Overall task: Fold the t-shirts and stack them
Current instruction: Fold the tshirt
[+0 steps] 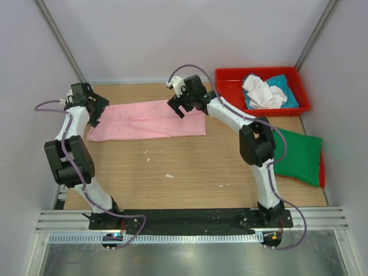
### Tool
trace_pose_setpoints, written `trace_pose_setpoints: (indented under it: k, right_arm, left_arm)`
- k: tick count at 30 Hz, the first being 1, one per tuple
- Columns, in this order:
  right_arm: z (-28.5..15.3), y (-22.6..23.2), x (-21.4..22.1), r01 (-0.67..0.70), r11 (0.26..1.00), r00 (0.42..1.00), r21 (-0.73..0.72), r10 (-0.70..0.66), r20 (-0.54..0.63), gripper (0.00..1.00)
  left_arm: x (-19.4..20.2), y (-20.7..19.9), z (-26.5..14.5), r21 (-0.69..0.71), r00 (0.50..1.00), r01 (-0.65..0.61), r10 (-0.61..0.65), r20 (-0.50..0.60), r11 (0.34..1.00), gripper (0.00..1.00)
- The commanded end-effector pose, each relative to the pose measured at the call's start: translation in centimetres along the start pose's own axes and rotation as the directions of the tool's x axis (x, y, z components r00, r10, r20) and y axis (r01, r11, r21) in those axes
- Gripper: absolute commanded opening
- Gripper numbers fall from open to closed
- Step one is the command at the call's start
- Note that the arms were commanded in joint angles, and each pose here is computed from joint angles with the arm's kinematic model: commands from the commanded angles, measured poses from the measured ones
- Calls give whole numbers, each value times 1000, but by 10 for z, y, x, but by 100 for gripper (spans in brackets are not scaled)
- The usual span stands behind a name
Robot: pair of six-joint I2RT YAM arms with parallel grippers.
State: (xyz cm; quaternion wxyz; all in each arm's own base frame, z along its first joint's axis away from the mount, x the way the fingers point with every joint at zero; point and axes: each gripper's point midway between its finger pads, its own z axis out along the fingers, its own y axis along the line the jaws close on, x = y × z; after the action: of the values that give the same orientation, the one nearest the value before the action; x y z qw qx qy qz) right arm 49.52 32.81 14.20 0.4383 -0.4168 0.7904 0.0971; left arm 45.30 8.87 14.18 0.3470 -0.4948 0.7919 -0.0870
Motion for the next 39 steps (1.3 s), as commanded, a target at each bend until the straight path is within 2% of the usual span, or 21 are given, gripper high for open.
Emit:
trace_pose_setpoints:
  k: [1, 3, 5, 10, 18, 22, 24, 26, 30, 32, 33, 36, 39]
  right_arm:
    - [34, -21, 18, 124, 992, 992, -17, -124, -1, 100]
    - [45, -13, 30, 193, 977, 981, -87, -194, -2, 100]
    - [55, -12, 40, 244, 965, 969, -94, -245, -2, 100]
    - [71, -4, 54, 201, 967, 980, -160, -200, 19, 100]
    - [54, 42, 113, 111, 944, 982, -312, -152, -111, 99]
    - [29, 67, 125, 71, 937, 976, -341, -136, -169, 99]
    - [19, 83, 135, 29, 932, 973, -360, -109, -204, 99]
    - [6, 95, 142, -30, 932, 968, -361, -62, -241, 99]
    - [-16, 129, 149, -91, 935, 951, -344, -21, -308, 100]
    - [-23, 145, 155, -173, 936, 935, -307, 58, -349, 100]
    - [-30, 150, 146, -280, 923, 917, -263, 176, -357, 100]
    - [-40, 174, 145, -405, 891, 871, -207, 307, -384, 100]
    - [-49, 197, 156, -403, 905, 846, -137, 312, -432, 100]
  left_arm:
    - [-6, -14, 7, -11, 996, 82, -81, 46, 997, 87]
    - [-4, -5, 16, -60, 992, 116, -113, 52, 991, 87]
    - [2, 2, 24, -94, 989, 148, -144, 46, 985, 87]
    - [23, 16, 51, -170, 982, 189, -191, 6, 967, 86]
    - [39, 33, 88, -259, 985, 163, -174, -20, 952, 87]
    - [39, 34, 104, -273, 994, 78, -95, -50, 959, 87]
    - [38, 27, 114, -244, 995, -25, 1, -97, 969, 86]
    - [41, 21, 124, -217, 986, -114, 84, -142, 970, 86]
    - [54, 18, 137, -171, 962, -206, 166, -218, 964, 86]
    - [65, 8, 140, -133, 947, -247, 209, -245, 960, 86]
    - [71, 3, 144, -104, 933, -283, 248, -261, 953, 86]
    - [88, -17, 151, -50, 899, -373, 348, -266, 927, 86]
    - [105, -33, 155, -8, 878, -410, 392, -274, 912, 86]
